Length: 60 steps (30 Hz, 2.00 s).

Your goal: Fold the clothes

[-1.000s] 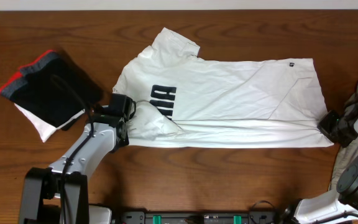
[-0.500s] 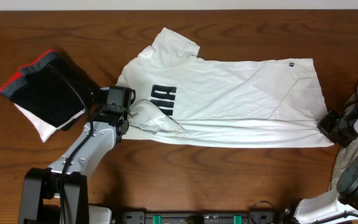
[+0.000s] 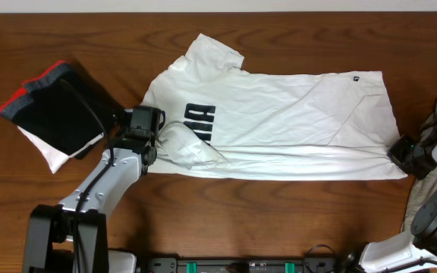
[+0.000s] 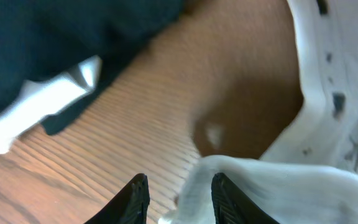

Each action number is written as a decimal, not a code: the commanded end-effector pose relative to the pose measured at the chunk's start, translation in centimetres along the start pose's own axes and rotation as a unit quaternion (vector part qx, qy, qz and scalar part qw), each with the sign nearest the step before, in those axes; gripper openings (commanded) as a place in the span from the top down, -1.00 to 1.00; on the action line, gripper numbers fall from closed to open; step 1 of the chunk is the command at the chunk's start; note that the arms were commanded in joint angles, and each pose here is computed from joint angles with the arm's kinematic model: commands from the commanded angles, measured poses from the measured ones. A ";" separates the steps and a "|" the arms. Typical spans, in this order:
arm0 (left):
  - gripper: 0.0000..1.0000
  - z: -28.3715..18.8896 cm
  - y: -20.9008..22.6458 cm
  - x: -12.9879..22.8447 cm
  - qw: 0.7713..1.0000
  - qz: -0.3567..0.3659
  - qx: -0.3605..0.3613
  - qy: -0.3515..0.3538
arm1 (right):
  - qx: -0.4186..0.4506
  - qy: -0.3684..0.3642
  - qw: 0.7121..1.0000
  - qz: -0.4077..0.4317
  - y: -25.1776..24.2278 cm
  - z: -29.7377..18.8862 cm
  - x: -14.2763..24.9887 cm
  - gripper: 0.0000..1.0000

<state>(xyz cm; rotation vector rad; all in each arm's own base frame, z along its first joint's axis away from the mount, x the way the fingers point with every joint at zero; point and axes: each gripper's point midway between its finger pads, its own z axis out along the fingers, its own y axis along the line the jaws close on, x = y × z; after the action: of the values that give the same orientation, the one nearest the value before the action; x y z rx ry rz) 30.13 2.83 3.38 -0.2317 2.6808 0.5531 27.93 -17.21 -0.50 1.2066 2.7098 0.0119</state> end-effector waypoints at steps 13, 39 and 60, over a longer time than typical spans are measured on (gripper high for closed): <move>0.43 -0.7 0.9 0.1 1.000 0.004 -0.010 0.009 | 0.050 0.042 0.998 0.022 -3.0 1.8 2.4 0.87; 0.57 1.5 -7.6 3.2 0.977 0.011 0.187 0.101 | 0.043 0.051 0.997 0.023 -2.7 1.8 2.9 0.87; 0.57 0.2 -5.6 8.3 0.964 0.043 0.154 0.212 | 0.074 0.115 0.990 0.033 -4.0 0.8 6.1 0.70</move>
<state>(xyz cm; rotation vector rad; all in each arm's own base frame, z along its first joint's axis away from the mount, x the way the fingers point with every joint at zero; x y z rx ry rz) 26.70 -3.10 -0.48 -0.1682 3.0471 0.0897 24.44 -16.09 -0.59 1.3291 2.8181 0.0218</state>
